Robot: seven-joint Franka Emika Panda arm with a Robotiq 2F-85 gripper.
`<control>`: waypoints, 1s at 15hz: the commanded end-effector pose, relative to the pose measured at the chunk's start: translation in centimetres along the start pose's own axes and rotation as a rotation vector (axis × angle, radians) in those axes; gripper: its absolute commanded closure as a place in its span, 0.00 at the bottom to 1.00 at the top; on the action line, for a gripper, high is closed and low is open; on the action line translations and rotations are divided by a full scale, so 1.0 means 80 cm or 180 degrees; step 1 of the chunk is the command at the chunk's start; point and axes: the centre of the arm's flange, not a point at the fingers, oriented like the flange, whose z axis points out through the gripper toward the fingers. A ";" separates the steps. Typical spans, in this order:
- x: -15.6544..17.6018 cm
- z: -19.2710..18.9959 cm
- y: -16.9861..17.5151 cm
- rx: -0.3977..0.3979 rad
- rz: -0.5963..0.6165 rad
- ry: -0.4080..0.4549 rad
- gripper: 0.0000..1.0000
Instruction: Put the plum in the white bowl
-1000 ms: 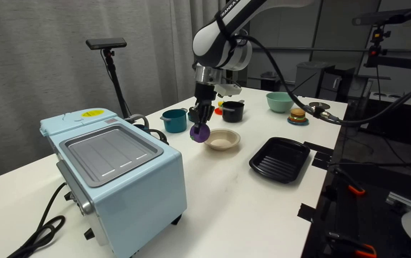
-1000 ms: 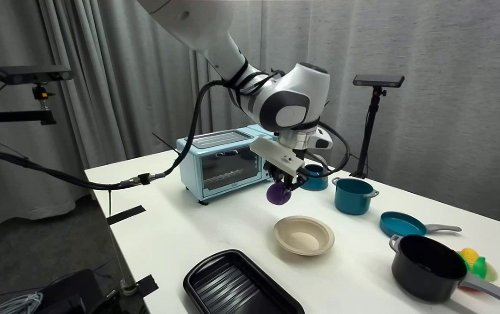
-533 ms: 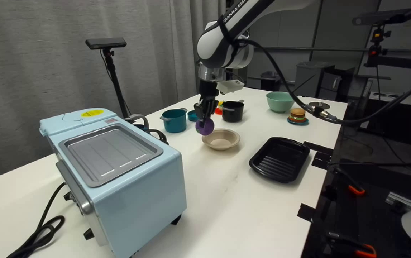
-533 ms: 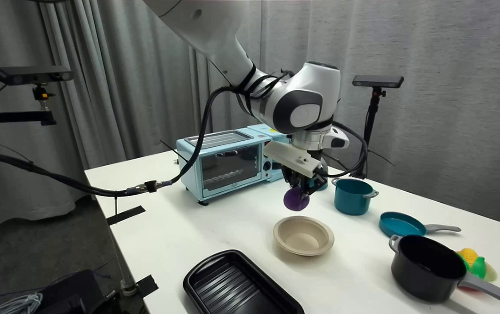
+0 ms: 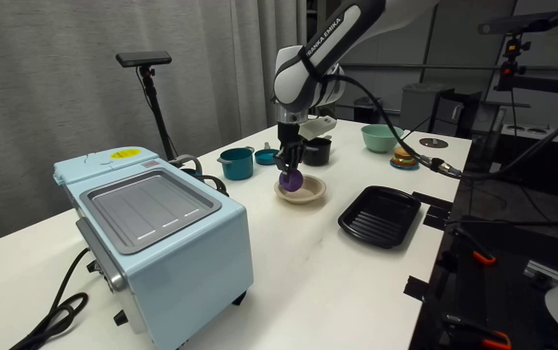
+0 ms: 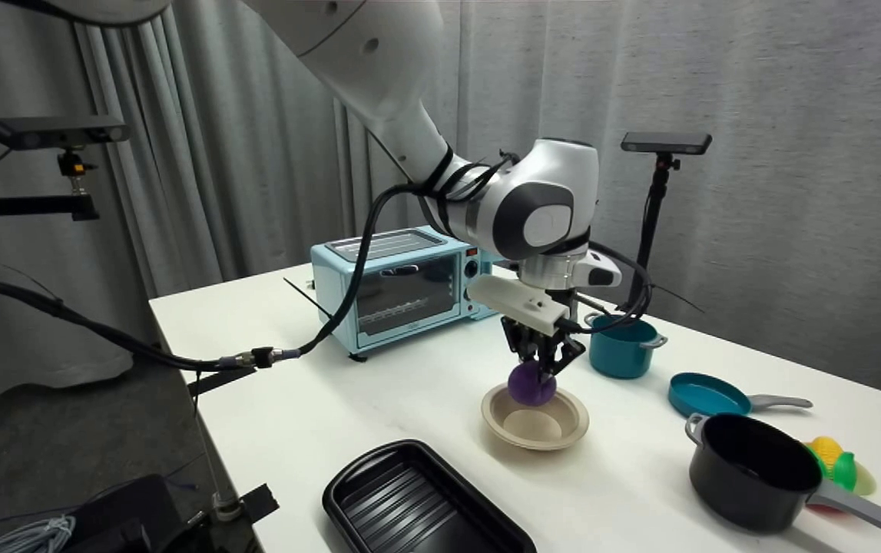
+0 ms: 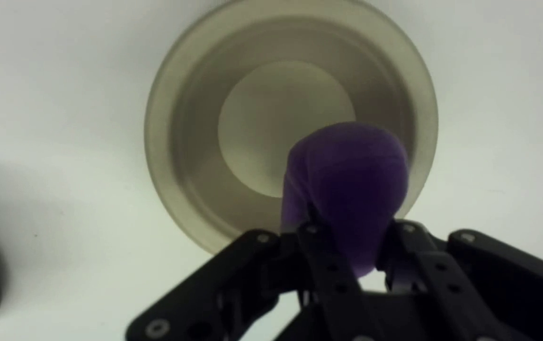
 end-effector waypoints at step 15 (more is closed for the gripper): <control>-0.044 -0.097 0.092 -0.0035 0.0052 0.0185 0.00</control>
